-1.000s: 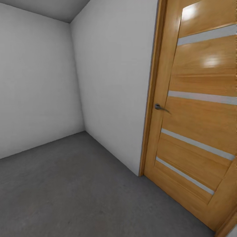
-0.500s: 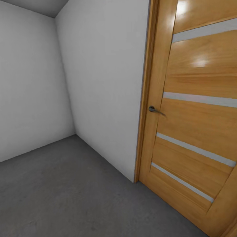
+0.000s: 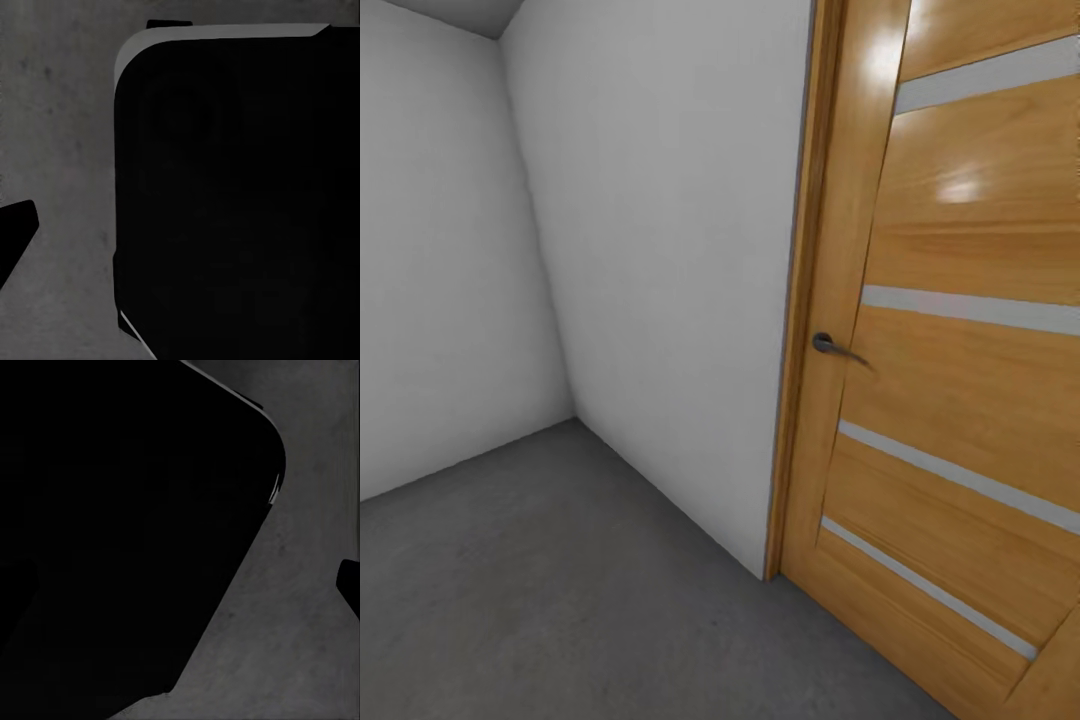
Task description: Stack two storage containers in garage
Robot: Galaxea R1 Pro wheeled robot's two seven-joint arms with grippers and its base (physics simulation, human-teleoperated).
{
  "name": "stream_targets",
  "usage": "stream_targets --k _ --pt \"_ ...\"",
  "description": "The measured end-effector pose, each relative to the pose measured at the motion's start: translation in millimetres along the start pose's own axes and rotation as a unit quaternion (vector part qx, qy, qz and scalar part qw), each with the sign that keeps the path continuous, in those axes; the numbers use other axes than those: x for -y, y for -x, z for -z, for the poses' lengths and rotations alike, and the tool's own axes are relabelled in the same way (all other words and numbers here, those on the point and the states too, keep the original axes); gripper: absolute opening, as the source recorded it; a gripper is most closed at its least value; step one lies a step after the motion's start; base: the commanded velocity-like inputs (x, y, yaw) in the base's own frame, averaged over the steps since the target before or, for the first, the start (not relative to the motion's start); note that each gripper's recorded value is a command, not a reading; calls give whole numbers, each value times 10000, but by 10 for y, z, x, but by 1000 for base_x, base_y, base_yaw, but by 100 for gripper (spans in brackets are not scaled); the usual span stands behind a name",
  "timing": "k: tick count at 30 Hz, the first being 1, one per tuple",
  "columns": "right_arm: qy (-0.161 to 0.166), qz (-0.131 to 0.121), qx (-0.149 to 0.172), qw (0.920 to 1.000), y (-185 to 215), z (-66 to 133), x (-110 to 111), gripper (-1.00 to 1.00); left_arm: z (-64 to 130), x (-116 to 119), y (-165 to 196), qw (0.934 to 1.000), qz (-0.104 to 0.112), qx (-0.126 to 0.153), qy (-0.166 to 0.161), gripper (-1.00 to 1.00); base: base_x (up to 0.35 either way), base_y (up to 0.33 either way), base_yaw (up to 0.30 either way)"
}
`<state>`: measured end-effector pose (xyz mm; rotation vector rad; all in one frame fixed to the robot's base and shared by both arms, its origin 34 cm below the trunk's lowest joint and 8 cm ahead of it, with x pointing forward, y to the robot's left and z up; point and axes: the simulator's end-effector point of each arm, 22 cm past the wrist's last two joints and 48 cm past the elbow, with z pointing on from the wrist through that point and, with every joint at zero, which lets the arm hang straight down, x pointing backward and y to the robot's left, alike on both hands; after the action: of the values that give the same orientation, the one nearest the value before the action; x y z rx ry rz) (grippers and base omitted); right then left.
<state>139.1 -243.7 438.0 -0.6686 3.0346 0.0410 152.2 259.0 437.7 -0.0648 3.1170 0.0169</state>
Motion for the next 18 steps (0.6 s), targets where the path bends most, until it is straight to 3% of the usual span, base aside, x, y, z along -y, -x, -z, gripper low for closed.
stream_targets --k 18 --pt "-3 6 1 10000 1 0 3 100 0 0 0 10000 0 0 0 100 322 0 -282"
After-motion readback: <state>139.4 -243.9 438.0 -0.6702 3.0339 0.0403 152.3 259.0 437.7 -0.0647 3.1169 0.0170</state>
